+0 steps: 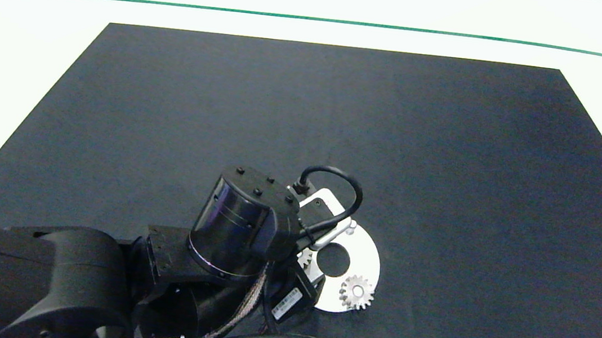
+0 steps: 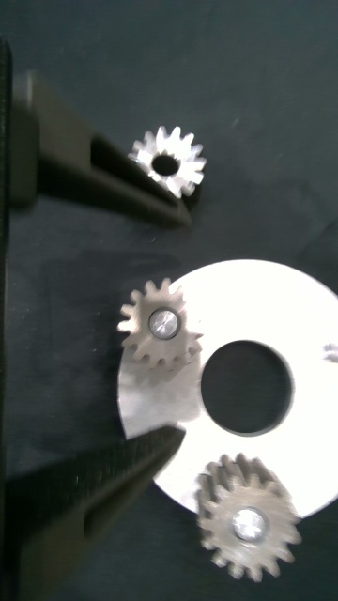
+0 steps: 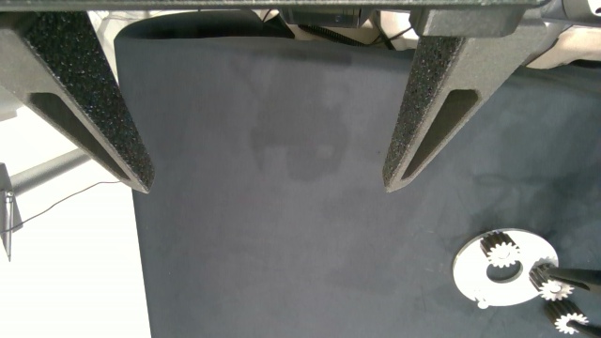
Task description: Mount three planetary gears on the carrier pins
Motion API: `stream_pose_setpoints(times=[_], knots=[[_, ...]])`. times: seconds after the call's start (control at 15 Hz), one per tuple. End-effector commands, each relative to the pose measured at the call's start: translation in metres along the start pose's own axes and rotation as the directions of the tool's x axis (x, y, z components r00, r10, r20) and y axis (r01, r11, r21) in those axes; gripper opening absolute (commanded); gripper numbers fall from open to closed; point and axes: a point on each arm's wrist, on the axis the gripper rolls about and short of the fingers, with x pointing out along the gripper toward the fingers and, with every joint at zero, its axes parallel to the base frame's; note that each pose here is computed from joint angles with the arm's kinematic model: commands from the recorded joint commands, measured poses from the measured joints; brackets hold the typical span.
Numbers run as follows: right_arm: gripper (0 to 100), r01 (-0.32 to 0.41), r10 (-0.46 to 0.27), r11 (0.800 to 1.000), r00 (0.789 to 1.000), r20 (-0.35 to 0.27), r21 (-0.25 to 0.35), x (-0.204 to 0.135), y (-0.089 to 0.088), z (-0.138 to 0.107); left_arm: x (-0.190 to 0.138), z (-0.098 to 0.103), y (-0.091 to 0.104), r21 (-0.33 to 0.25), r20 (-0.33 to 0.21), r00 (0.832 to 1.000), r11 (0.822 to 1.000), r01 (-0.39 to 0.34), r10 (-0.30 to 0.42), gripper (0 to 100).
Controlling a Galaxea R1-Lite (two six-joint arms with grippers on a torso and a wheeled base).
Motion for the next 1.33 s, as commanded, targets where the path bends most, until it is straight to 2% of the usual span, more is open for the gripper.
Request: stream_pose_setpoints(times=[0.07,0.2,0.4,0.6,0.93,1.33], knots=[[100,-0.002,0.002,1.000,1.000,-0.003,-0.001,0.000,0.000,-0.001,-0.016,0.017,0.015,-0.019,0.050,0.998,0.999,-0.026,0.027,100],[100,-0.002,0.002,1.000,1.000,-0.003,-0.001,0.000,0.000,0.000,-0.010,0.016,0.036,-0.037,-0.001,0.997,0.997,-0.073,0.073,100],[100,0.002,-0.002,1.000,1.000,0.010,-0.001,-0.003,0.000,0.001,0.000,0.017,0.047,-0.054,-0.019,0.995,0.994,-0.098,0.097,100],[100,0.002,-0.002,1.000,1.000,0.011,-0.001,-0.003,0.000,0.002,0.007,0.017,0.054,-0.065,-0.027,0.993,0.991,-0.118,0.117,100],[100,0.002,-0.002,1.000,1.000,0.011,-0.001,-0.003,0.000,0.002,0.024,0.005,0.064,-0.074,-0.086,0.987,0.987,-0.142,0.136,100],[100,0.002,-0.002,1.000,1.000,0.011,-0.001,-0.003,0.000,0.002,0.027,0.001,0.069,-0.072,-0.125,0.985,0.989,-0.127,0.117,88]])
